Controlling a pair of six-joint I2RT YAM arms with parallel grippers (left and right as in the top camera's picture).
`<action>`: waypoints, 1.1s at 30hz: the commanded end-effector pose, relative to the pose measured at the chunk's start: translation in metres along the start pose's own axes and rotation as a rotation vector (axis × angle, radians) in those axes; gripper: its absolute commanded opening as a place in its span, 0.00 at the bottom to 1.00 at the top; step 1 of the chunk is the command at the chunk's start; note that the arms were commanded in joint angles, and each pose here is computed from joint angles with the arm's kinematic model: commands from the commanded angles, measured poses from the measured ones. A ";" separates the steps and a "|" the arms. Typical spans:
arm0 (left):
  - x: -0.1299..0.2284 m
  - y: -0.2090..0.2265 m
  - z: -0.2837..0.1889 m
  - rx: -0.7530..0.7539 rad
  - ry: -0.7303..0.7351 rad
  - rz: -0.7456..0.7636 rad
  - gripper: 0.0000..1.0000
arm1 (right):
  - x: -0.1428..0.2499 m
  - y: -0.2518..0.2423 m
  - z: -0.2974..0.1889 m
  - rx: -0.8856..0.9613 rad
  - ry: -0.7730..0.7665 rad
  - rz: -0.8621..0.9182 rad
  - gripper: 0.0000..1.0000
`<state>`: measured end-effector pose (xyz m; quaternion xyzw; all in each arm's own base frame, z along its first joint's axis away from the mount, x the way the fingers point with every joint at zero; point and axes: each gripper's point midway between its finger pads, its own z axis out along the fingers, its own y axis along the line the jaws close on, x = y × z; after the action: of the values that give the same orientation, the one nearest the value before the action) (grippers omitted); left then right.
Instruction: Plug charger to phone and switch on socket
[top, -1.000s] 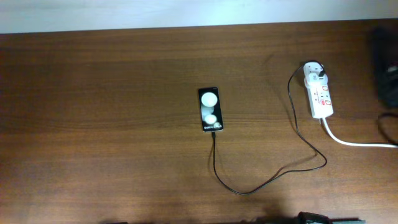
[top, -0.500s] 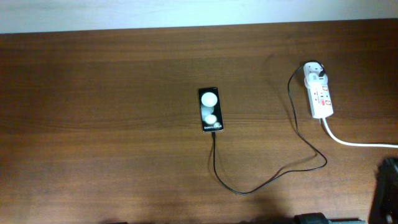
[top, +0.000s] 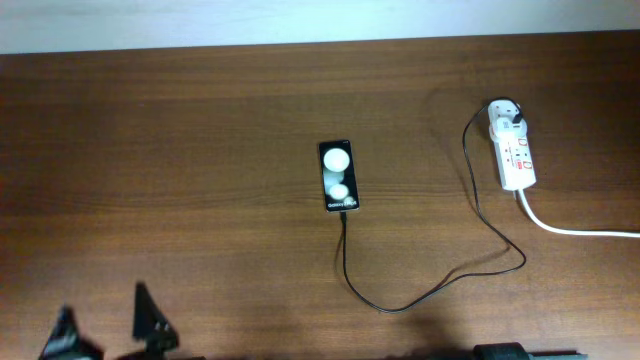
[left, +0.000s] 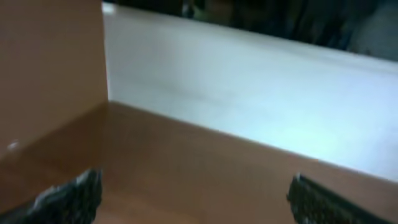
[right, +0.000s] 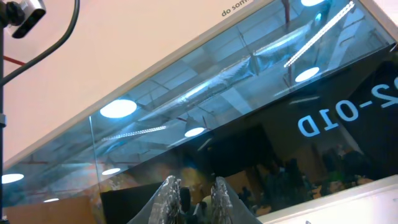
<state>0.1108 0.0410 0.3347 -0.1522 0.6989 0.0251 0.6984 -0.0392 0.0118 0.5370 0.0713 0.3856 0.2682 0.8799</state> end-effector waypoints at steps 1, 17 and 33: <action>0.031 -0.006 0.034 0.018 0.038 -0.002 0.99 | 0.000 0.002 -0.001 -0.007 -0.001 -0.012 0.21; 0.169 -0.014 0.129 0.081 0.043 -0.005 0.99 | 0.006 0.013 -0.002 -0.066 0.033 -0.011 0.24; 0.177 -0.012 0.130 0.075 0.057 -0.002 0.99 | 0.006 0.013 -0.002 -0.066 0.032 -0.011 0.24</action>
<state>0.2431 0.0331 0.1618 -0.1291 0.7185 0.0026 0.6835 -0.0397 0.0223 0.5360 0.0439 0.3930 0.2777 0.8755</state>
